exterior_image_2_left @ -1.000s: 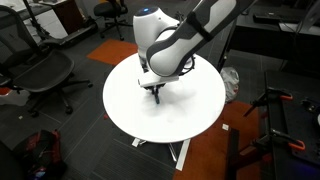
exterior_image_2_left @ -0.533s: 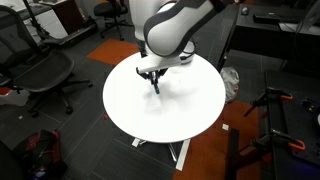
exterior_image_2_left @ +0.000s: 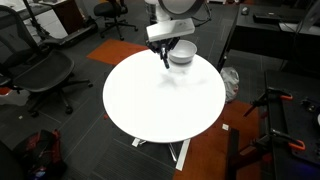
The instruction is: Pick up the marker and put it in the bowl
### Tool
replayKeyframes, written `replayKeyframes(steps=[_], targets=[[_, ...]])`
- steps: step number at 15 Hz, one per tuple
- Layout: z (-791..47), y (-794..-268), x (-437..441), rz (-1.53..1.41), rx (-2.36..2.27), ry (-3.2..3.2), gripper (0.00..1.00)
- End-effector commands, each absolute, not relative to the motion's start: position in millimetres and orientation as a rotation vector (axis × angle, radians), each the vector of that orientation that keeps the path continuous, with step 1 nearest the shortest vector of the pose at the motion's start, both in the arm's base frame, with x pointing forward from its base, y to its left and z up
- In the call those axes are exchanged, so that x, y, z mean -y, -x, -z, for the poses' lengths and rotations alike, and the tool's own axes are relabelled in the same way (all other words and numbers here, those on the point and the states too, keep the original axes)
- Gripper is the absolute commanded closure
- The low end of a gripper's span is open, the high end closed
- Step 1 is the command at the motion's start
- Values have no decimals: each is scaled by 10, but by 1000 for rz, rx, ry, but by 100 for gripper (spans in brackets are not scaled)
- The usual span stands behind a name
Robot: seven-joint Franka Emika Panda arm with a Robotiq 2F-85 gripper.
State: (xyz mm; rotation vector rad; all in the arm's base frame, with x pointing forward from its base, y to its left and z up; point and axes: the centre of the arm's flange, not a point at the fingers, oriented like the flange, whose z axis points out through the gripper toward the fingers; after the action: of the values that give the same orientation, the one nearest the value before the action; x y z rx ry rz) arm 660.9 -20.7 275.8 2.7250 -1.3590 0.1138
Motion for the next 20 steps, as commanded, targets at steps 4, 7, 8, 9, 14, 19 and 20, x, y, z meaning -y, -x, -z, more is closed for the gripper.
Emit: replayKeyframes(steps=[4,7,8,9,14,19,20], targets=[[-3174,-6379,788,-155,1454,-2630,95],[-3215,-6371,1050,-164,1513,-2600,95],[-3206,-6366,1144,-166,1531,-2588,95],[-3198,-6356,1224,-167,1543,-2582,95],[-3114,-6300,1655,-165,1626,-2535,95],[-2962,-6289,1962,-158,1609,-2548,95],[-2904,-6288,2007,-151,1589,-2558,95]])
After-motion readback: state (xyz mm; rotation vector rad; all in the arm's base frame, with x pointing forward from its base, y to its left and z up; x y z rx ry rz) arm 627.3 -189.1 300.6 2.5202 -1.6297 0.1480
